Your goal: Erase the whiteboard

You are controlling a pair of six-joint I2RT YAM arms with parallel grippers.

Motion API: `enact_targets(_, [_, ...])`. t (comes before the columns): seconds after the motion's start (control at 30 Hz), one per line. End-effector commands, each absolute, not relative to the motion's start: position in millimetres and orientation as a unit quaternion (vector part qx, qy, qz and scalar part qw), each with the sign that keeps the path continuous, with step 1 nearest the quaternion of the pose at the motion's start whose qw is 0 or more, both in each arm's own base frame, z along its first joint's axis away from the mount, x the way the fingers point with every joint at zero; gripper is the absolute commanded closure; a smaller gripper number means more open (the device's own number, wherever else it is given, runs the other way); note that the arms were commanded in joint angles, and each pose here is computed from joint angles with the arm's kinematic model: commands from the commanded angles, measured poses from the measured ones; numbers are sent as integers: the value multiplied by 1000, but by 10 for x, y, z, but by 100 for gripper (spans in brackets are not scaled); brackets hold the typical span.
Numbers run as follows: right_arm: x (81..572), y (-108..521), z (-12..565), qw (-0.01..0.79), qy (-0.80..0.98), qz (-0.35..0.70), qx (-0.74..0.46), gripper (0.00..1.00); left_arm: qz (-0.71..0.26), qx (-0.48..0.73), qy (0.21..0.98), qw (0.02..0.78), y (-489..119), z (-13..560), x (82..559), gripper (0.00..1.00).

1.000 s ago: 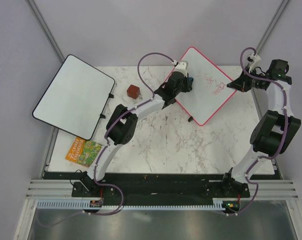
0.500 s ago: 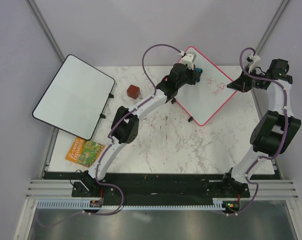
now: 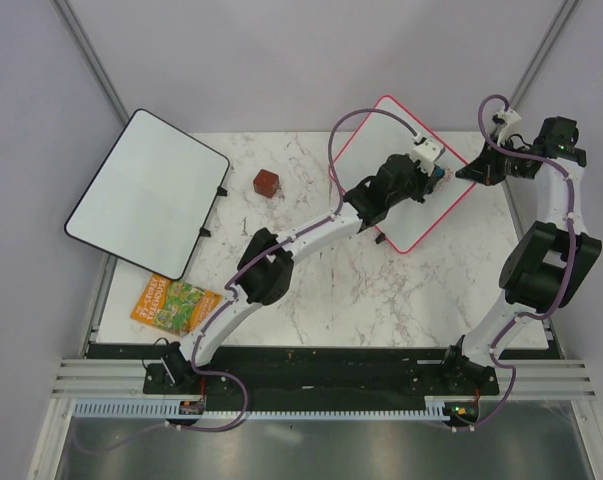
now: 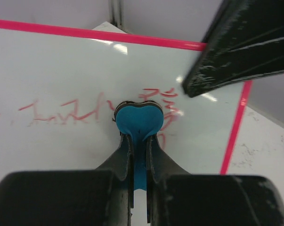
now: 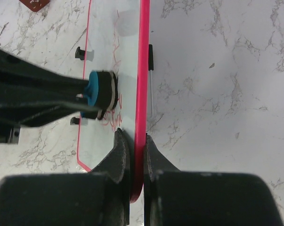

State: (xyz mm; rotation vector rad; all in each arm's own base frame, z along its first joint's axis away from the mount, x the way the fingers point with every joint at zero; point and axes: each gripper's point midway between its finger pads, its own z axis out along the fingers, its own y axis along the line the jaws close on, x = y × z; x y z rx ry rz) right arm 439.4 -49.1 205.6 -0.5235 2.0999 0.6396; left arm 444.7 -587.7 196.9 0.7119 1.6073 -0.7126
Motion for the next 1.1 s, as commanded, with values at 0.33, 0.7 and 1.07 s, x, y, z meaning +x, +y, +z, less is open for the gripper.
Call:
enact_targets(0.33, [3977,126,1386,301,854,281,-319,100,-268,225,714,607,-5963,1787,4390,98])
enact_targets(0.7, [3949,107,1392,294,855,278,-324,100,-225,109,761,599,-4972,1539,5369,98])
enact_targets(1.07, [3863,81,1399,271,855,281,-342,100,-230,80,762,599,-4545,1482,5833,98])
